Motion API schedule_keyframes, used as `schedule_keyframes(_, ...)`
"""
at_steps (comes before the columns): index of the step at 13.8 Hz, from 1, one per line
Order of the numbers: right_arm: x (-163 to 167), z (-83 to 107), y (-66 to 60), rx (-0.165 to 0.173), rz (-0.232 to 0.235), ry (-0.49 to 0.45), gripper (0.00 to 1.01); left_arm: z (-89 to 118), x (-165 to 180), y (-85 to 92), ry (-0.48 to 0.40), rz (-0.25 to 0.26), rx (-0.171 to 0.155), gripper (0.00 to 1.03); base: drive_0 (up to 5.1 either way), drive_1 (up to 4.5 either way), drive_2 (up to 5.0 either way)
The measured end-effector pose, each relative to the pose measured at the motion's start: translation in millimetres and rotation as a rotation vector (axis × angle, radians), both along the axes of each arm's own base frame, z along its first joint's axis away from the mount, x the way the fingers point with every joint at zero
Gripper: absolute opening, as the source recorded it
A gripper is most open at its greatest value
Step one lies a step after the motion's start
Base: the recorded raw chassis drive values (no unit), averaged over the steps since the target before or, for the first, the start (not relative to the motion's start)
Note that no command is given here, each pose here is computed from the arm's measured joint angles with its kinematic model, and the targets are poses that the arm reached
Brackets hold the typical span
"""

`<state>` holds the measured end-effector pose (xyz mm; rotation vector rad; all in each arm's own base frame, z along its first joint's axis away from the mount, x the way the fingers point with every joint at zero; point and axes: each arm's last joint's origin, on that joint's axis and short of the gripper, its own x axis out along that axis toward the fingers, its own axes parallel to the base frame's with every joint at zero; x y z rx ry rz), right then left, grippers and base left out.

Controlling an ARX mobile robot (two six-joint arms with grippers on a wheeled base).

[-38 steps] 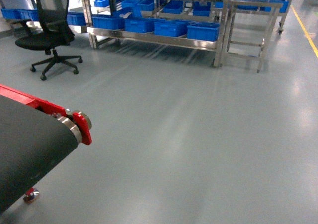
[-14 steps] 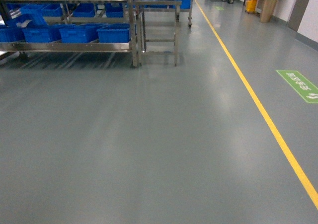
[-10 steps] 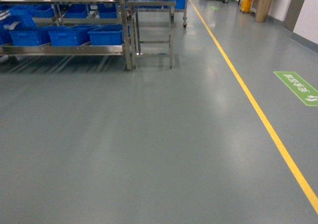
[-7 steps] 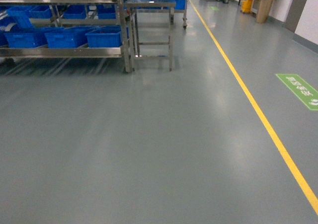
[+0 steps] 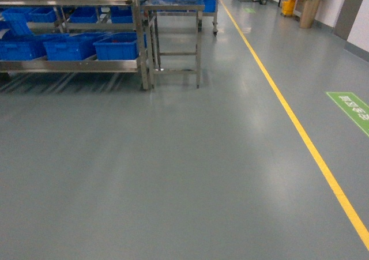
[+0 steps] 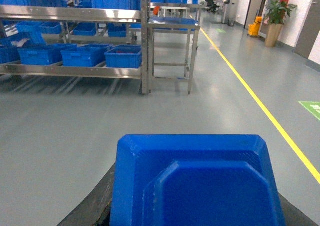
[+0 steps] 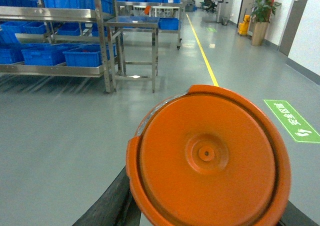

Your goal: Sort blue parts and orange caps into right shelf containers

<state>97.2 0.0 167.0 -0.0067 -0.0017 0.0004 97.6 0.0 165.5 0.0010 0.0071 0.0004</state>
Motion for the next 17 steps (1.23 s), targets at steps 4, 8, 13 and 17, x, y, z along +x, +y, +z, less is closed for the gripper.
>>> schedule_keyframes(4, 0.0, -0.2, 0.0, 0.0, 0.0, 0.002, 0.42, 0.0, 0.0, 0.0, 0.0, 0.0, 0.0, 0.43, 0.0, 4.29, -4.3)
schedule_keyframes(8, 0.0, 0.0, 0.0, 0.0, 0.0, 0.0, 0.42, 0.0, 0.0, 0.0, 0.0, 0.0, 0.0, 0.43, -0.1, 4.26, -4.4)
schedule_keyframes(13, 0.0, 0.2, 0.0, 0.0, 0.0, -0.002, 0.42, 0.2, 0.0, 0.0, -0.002, 0.0, 0.0, 0.43, -0.1, 4.25, -4.4)
schedule_keyframes(17, 0.0, 0.1, 0.0, 0.0, 0.0, -0.002, 0.42, 0.2, 0.0, 0.0, -0.002, 0.001, 0.0, 0.43, 0.1, 4.42, -4.2)
